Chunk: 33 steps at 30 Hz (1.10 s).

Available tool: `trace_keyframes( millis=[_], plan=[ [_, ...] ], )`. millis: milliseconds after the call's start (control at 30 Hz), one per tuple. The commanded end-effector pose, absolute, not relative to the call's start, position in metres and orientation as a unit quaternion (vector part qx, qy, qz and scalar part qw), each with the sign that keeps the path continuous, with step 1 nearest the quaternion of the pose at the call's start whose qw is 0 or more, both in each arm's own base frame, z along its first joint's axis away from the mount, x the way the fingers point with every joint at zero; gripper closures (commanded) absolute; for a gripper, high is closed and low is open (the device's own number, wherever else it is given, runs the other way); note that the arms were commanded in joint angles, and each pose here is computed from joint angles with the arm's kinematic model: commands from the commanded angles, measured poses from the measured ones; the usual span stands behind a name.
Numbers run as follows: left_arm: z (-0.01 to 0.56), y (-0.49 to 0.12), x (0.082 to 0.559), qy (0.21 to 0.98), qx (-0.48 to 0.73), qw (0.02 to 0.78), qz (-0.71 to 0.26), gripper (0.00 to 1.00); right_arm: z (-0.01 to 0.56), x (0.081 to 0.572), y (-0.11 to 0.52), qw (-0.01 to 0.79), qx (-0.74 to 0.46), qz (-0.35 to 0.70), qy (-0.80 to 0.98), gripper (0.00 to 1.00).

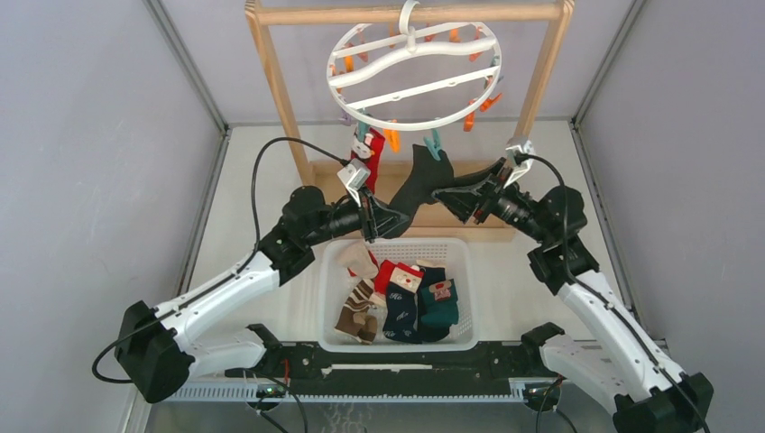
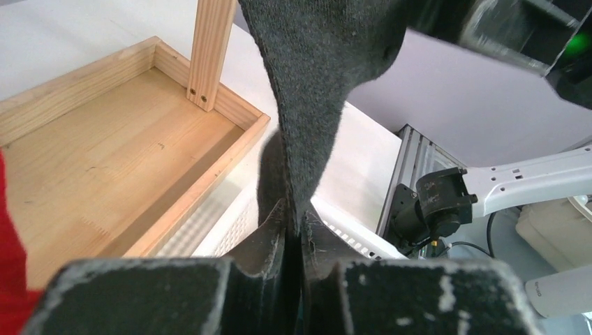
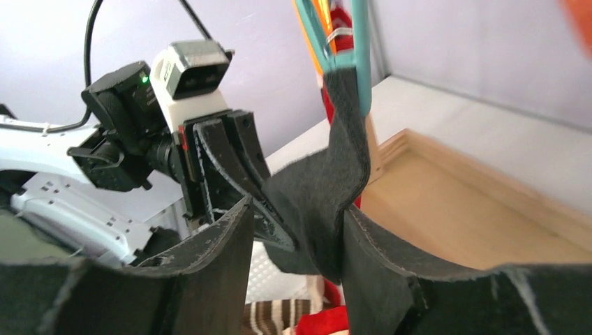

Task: Remove the socks clipped to the hanger
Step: Remove the sock from the hanger.

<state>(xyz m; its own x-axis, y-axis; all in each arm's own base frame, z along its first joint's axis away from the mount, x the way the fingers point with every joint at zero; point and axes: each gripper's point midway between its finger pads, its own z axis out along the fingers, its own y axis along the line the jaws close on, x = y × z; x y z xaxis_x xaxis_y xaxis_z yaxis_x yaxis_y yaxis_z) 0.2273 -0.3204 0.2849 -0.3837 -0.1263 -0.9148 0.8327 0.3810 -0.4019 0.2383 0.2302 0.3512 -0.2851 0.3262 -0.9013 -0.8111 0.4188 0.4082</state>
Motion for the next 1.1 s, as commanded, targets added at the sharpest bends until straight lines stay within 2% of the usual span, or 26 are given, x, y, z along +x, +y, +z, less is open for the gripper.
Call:
trace_keyframes(
  millis=[0,167,300,333,667,1067],
  plan=[
    [0.326,-0.319,0.220,0.640,0.281,0.511,-0.500,0.87,0.388,0.246,0.206,0.641,-0.196,0.424,0.609,0.45],
    [0.329,-0.319,0.218,0.640,0.288,0.507,-0.501,0.87,0.413,0.246,0.202,0.683,-0.210,0.385,0.584,0.39],
    [0.331,-0.318,0.218,0.641,0.291,0.507,-0.498,0.86,0.421,0.257,0.205,0.700,-0.219,0.359,0.578,0.17],
    [0.331,-0.318,0.218,0.641,0.291,0.507,-0.497,0.86,0.421,0.261,0.206,0.702,-0.219,0.353,0.578,0.15],
    [0.333,-0.315,0.216,0.641,0.294,0.505,-0.497,0.85,0.423,0.294,0.213,0.714,-0.219,0.325,0.580,0.15],
    [0.334,-0.311,0.214,0.644,0.300,0.501,-0.494,0.85,0.433,0.313,0.229,0.716,-0.233,0.342,0.562,0.16]
  ],
)
